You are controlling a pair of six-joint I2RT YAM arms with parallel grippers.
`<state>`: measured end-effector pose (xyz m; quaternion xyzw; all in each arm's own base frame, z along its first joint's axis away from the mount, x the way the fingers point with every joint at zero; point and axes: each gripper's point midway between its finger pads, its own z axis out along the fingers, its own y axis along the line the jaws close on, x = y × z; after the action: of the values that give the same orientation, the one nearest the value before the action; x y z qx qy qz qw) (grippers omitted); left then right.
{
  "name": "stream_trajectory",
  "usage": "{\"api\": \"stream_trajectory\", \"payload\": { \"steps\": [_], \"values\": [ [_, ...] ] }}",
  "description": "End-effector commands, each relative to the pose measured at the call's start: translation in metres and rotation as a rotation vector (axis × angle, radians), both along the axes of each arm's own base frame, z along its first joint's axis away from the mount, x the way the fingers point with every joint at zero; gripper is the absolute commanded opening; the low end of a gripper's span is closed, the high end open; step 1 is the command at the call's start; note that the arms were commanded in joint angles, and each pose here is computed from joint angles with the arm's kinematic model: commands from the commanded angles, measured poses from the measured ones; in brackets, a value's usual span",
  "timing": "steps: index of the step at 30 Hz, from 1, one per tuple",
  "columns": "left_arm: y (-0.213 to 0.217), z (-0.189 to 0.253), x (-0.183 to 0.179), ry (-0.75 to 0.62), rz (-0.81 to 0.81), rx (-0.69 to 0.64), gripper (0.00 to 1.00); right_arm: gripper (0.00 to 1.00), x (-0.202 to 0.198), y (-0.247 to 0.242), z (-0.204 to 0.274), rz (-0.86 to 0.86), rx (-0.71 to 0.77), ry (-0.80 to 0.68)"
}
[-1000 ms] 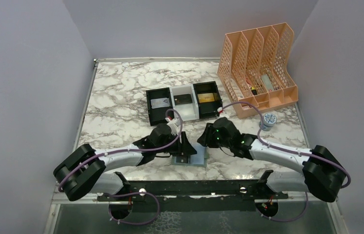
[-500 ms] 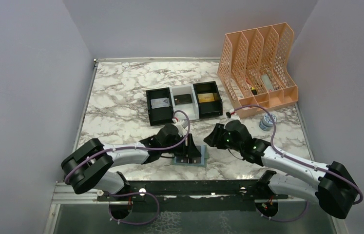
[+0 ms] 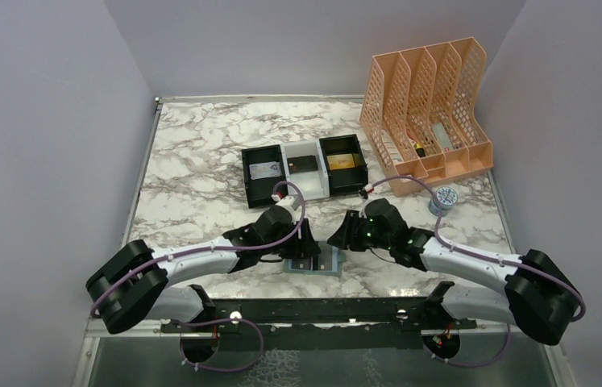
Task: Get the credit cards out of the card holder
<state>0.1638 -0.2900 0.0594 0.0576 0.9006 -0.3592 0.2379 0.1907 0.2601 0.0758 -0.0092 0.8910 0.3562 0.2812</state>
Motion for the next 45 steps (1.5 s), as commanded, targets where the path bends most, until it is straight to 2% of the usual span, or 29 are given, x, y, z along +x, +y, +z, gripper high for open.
{"api": "stream_trajectory", "payload": {
  "steps": [1,5,12,18,22,45],
  "values": [
    [-0.004,-0.003,0.003,-0.001,0.001,0.011,0.59,0.34,-0.004,0.016,0.0,0.08,0.036,0.027],
    [-0.011,-0.001,0.003,0.007,-0.014,-0.02,0.58,0.31,-0.007,0.019,-0.012,0.106,0.019,0.06],
    [-0.018,-0.012,0.0,0.041,-0.049,-0.011,0.55,0.29,-0.003,-0.009,-0.057,-0.013,-0.148,0.133],
    [-0.025,-0.021,-0.005,0.084,-0.061,-0.032,0.46,0.28,-0.008,-0.018,-0.071,-0.056,-0.172,0.17],
    [-0.024,-0.019,-0.003,0.076,-0.049,-0.037,0.4,0.28,-0.008,-0.018,-0.07,-0.052,-0.173,0.17],
    [-0.02,-0.011,-0.003,0.057,-0.039,-0.032,0.31,0.31,-0.003,0.009,-0.015,0.075,-0.038,0.052]
  ]
}}
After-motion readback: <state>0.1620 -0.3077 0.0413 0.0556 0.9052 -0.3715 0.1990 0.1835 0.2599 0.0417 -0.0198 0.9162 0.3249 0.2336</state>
